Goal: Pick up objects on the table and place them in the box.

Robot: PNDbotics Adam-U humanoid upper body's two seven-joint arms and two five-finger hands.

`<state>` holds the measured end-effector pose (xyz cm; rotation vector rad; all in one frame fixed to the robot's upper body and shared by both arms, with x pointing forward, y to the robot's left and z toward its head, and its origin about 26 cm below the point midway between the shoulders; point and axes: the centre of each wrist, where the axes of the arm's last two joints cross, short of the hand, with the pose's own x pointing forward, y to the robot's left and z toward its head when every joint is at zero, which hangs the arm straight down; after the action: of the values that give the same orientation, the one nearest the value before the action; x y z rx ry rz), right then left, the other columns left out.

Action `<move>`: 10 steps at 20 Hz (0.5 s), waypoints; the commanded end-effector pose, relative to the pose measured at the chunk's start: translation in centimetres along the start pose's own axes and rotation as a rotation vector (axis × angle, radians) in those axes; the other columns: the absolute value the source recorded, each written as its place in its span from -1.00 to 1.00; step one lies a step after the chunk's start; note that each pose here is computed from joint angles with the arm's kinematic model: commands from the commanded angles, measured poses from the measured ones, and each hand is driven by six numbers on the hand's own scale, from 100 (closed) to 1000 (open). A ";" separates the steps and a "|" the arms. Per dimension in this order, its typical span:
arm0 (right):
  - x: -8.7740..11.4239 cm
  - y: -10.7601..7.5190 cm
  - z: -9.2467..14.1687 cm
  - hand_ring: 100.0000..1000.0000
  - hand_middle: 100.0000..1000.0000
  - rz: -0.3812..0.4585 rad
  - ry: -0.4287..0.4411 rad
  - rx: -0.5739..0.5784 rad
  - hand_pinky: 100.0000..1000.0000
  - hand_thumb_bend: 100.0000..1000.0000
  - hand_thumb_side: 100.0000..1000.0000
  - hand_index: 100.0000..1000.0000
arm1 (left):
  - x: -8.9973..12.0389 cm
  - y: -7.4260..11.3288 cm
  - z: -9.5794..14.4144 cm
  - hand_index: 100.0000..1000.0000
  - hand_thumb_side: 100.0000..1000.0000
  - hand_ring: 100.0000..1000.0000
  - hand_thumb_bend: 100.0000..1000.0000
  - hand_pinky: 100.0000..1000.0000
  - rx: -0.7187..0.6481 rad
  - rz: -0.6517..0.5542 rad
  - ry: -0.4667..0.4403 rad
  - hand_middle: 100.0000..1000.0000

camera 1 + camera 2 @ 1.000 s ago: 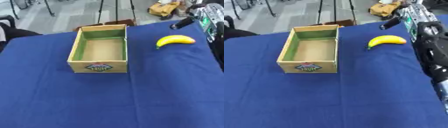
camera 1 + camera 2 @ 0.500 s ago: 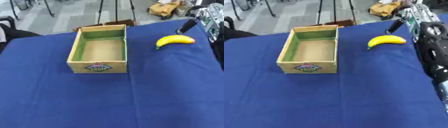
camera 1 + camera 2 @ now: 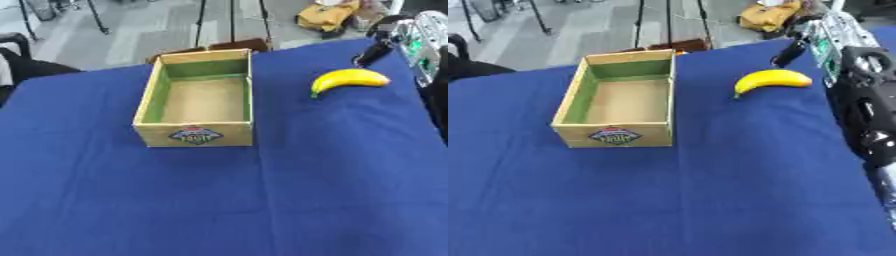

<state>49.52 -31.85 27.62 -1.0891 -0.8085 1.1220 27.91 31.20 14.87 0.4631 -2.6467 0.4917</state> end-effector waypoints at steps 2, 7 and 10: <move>-0.8 -1.8 0.7 0.77 0.70 -0.002 0.000 -0.083 0.46 -0.25 -0.33 1.00 | 0.5 -0.1 -0.6 0.39 0.81 0.42 -1.00 -0.48 -0.012 0.008 -0.027 0.44; -0.9 -1.3 0.4 0.89 0.82 -0.001 -0.005 -0.044 0.57 -0.40 -0.42 1.00 | 0.5 -0.1 -0.6 0.39 0.80 0.41 -1.00 -0.48 -0.013 0.009 -0.026 0.44; -1.1 -0.9 0.0 1.00 0.89 0.013 -0.004 0.001 1.00 -0.66 -0.42 1.00 | 0.5 -0.2 -0.6 0.39 0.79 0.41 -1.00 -0.49 -0.013 0.009 -0.026 0.44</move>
<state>49.70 -32.16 26.87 -1.0713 -0.7989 1.1492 27.91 31.19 14.86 0.4624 -2.6470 0.4904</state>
